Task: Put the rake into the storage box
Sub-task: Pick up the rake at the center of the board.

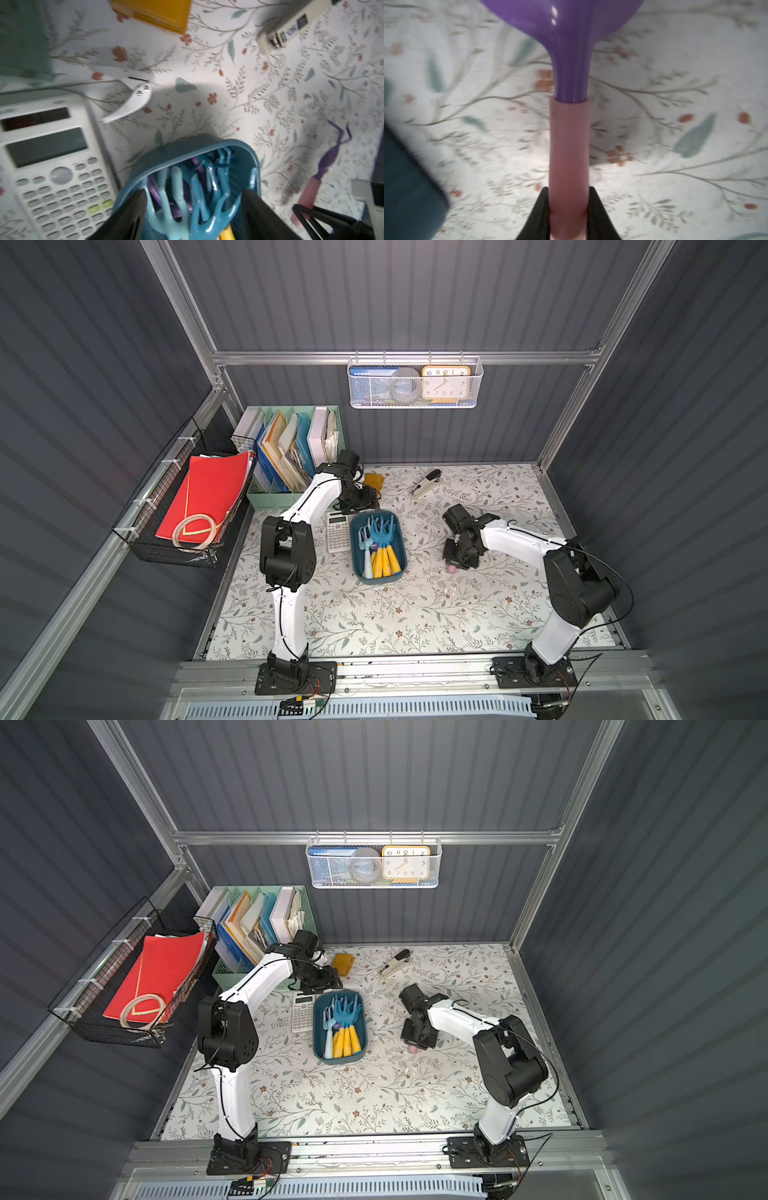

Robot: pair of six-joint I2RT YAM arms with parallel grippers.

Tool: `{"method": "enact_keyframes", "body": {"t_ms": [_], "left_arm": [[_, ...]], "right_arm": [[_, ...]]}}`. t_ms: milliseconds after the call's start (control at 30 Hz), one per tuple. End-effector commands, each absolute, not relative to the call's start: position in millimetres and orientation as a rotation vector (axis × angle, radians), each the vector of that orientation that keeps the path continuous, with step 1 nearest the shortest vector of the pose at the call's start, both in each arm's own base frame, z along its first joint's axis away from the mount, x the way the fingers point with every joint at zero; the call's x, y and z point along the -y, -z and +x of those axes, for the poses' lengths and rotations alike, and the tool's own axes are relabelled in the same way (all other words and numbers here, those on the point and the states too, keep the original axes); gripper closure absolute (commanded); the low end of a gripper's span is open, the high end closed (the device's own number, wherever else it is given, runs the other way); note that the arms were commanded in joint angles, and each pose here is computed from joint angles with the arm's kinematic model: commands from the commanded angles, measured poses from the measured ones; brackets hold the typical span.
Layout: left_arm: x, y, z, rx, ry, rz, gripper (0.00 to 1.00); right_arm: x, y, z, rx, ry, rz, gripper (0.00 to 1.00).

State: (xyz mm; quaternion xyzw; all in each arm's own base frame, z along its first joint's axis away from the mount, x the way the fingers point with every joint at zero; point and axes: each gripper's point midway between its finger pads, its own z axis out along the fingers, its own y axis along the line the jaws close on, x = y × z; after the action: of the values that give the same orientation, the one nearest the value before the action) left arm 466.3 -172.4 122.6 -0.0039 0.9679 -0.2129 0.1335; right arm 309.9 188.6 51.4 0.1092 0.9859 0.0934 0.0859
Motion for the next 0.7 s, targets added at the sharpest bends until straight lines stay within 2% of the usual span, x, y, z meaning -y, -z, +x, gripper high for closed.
{"method": "enact_keyframes", "body": {"t_ms": [0,133,300,667], "left_arm": [[206,-149,450,-2.740,0.954,0.138,0.22],[223,-168,441,-2.665,1.130,0.249,0.21],[232,-190,432,-2.554,1.237,0.338,0.21],[242,-217,418,-2.413,1.358,0.463,0.22]], "right_arm": [[-222,-90,328,-2.832,-0.388,0.029,1.00],[-252,-118,332,-2.761,-0.567,-0.118,1.00],[-277,-134,331,-2.739,-0.694,-0.227,1.00],[-322,-142,326,-2.725,-0.749,-0.473,1.00]]}}
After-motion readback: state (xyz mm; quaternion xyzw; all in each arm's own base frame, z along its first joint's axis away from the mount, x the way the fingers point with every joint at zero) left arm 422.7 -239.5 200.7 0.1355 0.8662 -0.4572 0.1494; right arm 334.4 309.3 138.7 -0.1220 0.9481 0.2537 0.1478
